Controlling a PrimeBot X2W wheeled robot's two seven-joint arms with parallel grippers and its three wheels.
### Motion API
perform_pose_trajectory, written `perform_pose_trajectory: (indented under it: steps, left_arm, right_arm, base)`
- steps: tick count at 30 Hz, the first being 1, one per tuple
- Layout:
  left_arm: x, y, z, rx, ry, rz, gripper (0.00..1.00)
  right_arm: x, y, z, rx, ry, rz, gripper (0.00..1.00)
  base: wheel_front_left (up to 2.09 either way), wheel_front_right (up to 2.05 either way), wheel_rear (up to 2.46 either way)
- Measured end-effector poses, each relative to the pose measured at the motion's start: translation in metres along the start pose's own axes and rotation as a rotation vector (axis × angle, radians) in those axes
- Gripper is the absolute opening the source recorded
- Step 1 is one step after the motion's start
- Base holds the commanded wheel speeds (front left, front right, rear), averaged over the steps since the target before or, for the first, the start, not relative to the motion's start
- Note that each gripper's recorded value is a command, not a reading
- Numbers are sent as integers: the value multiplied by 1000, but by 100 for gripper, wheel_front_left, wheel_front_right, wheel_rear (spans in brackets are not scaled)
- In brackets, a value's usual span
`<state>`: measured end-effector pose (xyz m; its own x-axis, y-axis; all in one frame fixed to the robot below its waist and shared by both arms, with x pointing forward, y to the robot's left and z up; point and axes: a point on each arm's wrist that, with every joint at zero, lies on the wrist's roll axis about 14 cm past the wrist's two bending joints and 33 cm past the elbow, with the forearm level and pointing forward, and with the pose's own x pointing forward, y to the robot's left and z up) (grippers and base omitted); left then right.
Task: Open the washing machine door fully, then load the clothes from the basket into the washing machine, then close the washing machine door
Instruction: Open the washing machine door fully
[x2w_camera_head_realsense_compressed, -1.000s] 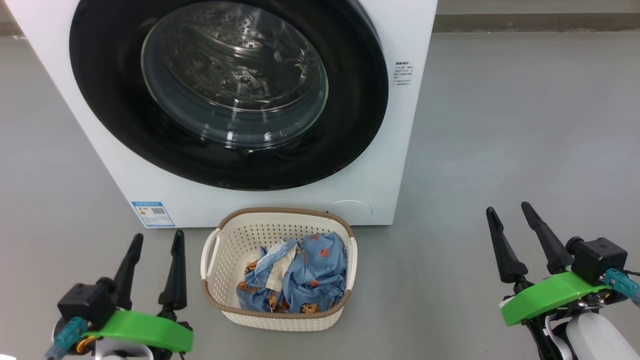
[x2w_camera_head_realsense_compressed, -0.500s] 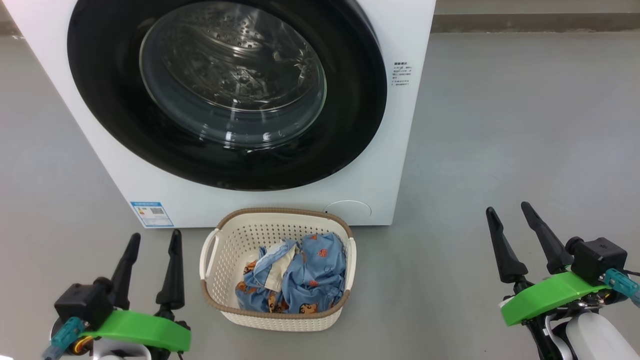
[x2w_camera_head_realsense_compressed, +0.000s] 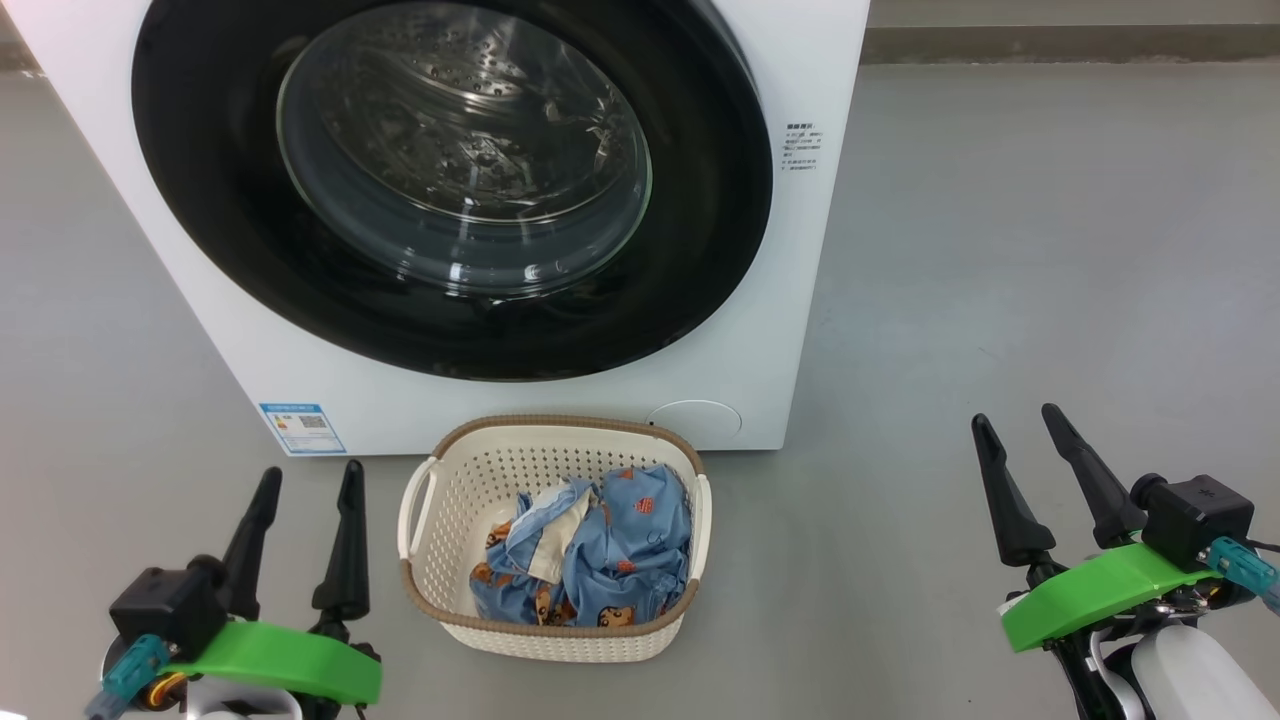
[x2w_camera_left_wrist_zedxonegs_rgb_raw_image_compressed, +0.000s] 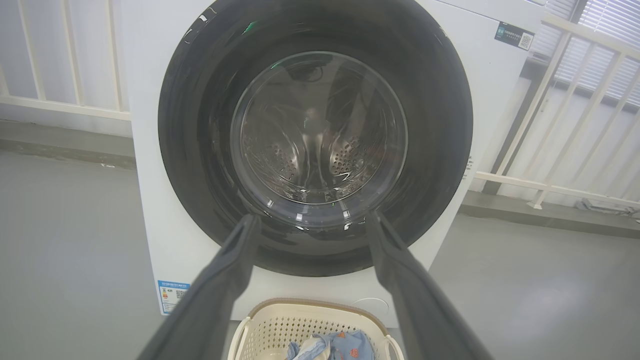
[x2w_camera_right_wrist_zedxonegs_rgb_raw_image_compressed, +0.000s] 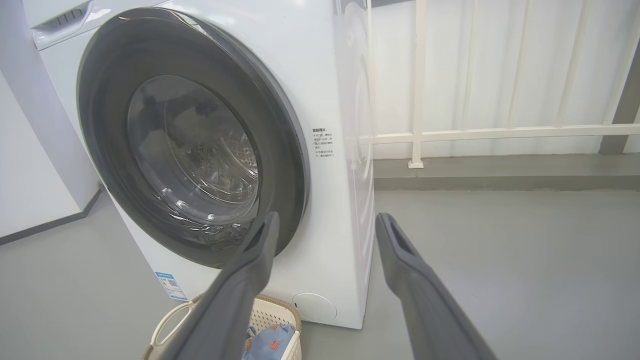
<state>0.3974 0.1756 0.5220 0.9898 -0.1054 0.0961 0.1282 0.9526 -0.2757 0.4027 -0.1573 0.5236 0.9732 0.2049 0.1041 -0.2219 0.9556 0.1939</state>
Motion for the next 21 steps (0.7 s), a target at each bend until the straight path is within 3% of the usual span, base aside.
perform_pose_trajectory:
  steps: [21]
  left_arm:
    - [-1,3,-5,-7,13,7,100]
  right_arm:
    - [2,1,-3,11,8,1,100]
  base:
    - [0,0,0]
